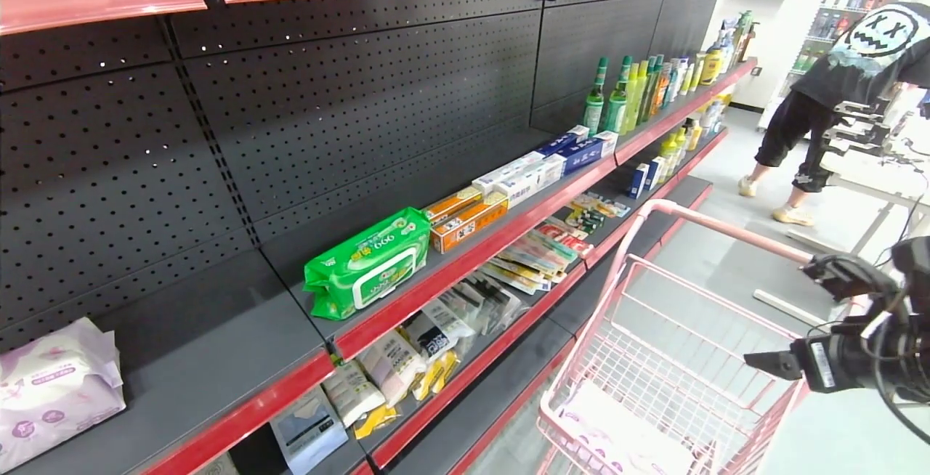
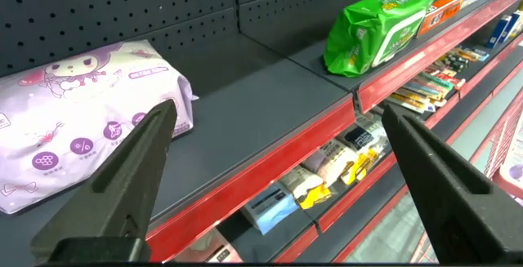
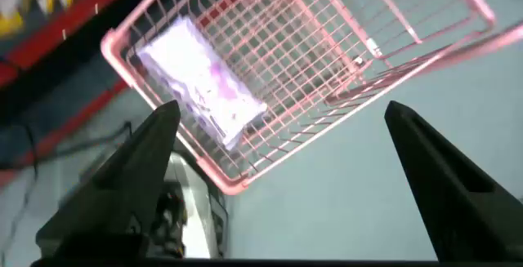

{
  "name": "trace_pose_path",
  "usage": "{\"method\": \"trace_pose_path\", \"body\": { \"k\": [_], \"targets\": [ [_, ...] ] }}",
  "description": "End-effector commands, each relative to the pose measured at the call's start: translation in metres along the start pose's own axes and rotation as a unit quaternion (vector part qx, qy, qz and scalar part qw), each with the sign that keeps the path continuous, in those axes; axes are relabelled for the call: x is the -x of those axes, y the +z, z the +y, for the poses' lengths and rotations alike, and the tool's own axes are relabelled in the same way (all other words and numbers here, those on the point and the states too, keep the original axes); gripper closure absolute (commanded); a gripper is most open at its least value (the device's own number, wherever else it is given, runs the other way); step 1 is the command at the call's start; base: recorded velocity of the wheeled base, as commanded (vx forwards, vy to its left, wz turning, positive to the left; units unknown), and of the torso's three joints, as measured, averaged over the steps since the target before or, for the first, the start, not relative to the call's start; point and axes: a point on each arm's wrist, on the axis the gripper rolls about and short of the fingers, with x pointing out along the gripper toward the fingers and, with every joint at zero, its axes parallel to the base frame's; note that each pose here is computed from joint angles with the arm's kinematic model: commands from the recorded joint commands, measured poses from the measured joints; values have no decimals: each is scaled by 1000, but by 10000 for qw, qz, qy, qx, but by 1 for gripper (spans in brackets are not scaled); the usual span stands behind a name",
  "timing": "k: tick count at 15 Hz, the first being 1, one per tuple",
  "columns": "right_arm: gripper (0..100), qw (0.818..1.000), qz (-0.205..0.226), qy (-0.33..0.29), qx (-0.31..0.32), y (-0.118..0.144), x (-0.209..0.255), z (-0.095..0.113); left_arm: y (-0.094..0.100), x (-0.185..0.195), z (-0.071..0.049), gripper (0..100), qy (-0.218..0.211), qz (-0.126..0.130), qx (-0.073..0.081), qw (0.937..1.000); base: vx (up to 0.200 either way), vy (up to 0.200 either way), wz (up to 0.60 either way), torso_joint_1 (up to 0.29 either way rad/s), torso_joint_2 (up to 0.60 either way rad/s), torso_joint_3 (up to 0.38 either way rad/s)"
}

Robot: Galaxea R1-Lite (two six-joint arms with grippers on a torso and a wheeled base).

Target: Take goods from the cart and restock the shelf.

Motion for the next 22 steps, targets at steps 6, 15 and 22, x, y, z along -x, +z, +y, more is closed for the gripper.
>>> {"method": "trace_pose_path", "body": {
  "k": [6, 15, 22],
  "targets": [
    [0, 9816, 1365, 981, 910, -24, -110, 11, 0, 0, 0, 0, 5, 2, 0, 10000, 0, 0, 0, -33, 65, 35],
    [0, 9610, 1480, 1550, 1750, -31, -135, 26, 0, 0, 0, 0, 5, 10, 0, 10000, 0, 0, 0, -83, 190, 103],
    [0, 9592, 1414, 1586, 1863, -38, -146, 33, 0, 0, 0, 0, 5, 2, 0, 10000, 0, 0, 0, -131, 291, 157]
  ]
}}
